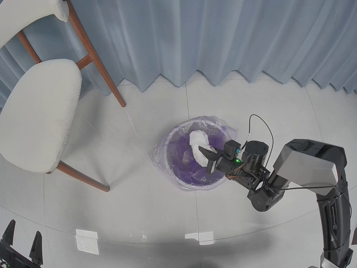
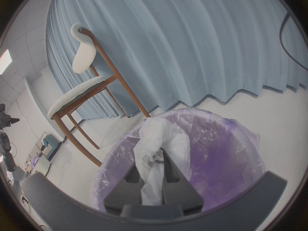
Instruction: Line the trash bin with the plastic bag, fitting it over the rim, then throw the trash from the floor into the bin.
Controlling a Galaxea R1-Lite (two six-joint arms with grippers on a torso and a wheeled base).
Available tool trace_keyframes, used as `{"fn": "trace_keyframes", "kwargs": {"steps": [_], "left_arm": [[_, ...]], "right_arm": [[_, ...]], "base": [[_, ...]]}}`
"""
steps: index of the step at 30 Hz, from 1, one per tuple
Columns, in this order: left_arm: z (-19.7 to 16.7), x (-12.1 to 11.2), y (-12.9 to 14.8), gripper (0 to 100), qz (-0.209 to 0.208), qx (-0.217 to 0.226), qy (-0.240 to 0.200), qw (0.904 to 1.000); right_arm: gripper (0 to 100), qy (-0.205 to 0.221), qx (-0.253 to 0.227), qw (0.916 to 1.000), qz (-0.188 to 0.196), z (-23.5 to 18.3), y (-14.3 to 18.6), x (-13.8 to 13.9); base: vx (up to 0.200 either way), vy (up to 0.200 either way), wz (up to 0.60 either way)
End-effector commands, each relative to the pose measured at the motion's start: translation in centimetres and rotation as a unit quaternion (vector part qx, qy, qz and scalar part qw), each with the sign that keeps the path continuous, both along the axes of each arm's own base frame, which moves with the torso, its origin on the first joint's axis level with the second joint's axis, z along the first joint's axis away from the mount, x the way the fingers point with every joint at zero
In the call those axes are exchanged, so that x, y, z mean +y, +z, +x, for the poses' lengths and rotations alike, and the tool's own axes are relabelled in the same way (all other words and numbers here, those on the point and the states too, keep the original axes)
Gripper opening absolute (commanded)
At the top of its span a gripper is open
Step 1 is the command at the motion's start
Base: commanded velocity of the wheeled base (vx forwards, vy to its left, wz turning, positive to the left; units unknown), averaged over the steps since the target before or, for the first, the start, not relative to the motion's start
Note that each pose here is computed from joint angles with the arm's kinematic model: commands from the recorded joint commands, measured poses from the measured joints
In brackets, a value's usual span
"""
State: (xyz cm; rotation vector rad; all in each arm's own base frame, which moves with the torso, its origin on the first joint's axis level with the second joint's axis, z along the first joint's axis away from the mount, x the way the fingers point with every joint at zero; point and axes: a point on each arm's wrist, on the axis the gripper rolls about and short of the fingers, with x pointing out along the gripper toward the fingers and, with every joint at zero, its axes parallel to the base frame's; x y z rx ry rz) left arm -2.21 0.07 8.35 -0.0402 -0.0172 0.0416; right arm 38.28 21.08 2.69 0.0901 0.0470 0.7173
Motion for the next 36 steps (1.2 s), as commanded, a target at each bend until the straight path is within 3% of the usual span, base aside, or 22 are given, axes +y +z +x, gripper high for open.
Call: {"fn": "trace_keyframes", "kwargs": {"steps": [1,2,3,7,11,14,17,19,20,23,29,33,36], "left_arm": [[-0.1,0.0,-0.5,100,0.002,-0.001,-0.005,1.0000],[-0.1,0.0,-0.5,100,0.002,-0.001,-0.005,1.0000],[-0.1,0.0,-0.5,100,0.002,-0.001,-0.005,1.0000],[-0.1,0.0,-0.5,100,0.002,-0.001,-0.005,1.0000],[-0.1,0.0,-0.5,100,0.002,-0.001,-0.005,1.0000],[-0.1,0.0,-0.5,100,0.002,-0.002,-0.005,1.0000],[-0.1,0.0,-0.5,100,0.002,-0.002,-0.005,1.0000],[-0.1,0.0,-0.5,100,0.002,-0.002,-0.005,1.0000],[-0.1,0.0,-0.6,100,0.002,-0.002,-0.005,1.0000],[-0.1,0.0,-0.6,100,0.002,-0.002,-0.005,1.0000],[-0.1,0.0,-0.5,100,0.003,-0.003,-0.005,1.0000],[-0.1,0.0,-0.6,100,0.003,-0.003,-0.005,1.0000],[-0.1,0.0,-0.6,100,0.003,-0.003,-0.005,1.0000]], "right_arm": [[0,-0.007,0.007,0.9999,-0.003,1.0,-1.5,-0.2],[0,-0.007,0.007,0.9999,-0.003,1.0,-1.5,-0.2],[100,-0.007,0.007,0.9999,-0.003,0.9,-1.5,-0.2],[100,-0.008,0.000,1.0000,0.003,0.9,-1.1,-0.3],[100,-0.006,-0.030,0.9993,0.020,0.2,1.8,-0.5],[100,-0.007,-0.049,0.9982,0.034,-1.7,5.7,-1.6],[100,-0.003,-0.056,0.9959,0.071,-5.4,10.7,-3.4],[100,-0.003,-0.061,0.9949,0.080,-6.3,11.9,-3.9],[100,-0.007,-0.086,0.9914,0.099,-8.8,15.2,-5.7],[100,-0.056,-0.103,0.9876,0.104,-12.3,17.9,-9.7],[100,-0.165,-0.080,0.9789,0.090,-22.0,17.2,-16.6],[100,-0.207,-0.065,0.9731,0.078,-26.8,15.0,-18.8],[100,-0.252,-0.074,0.9624,0.067,-31.5,13.4,-20.2]], "base": [[0.000,0.000,0.00],[0.000,0.000,0.00],[0.000,0.000,0.00],[0.000,0.000,0.00],[0.000,0.000,0.00],[0.000,0.000,0.00],[0.000,0.000,0.00],[0.000,0.000,0.00],[0.000,0.000,0.00],[0.000,0.000,0.00],[0.000,0.000,0.00],[0.000,0.000,0.00],[0.000,0.000,0.00]]}}
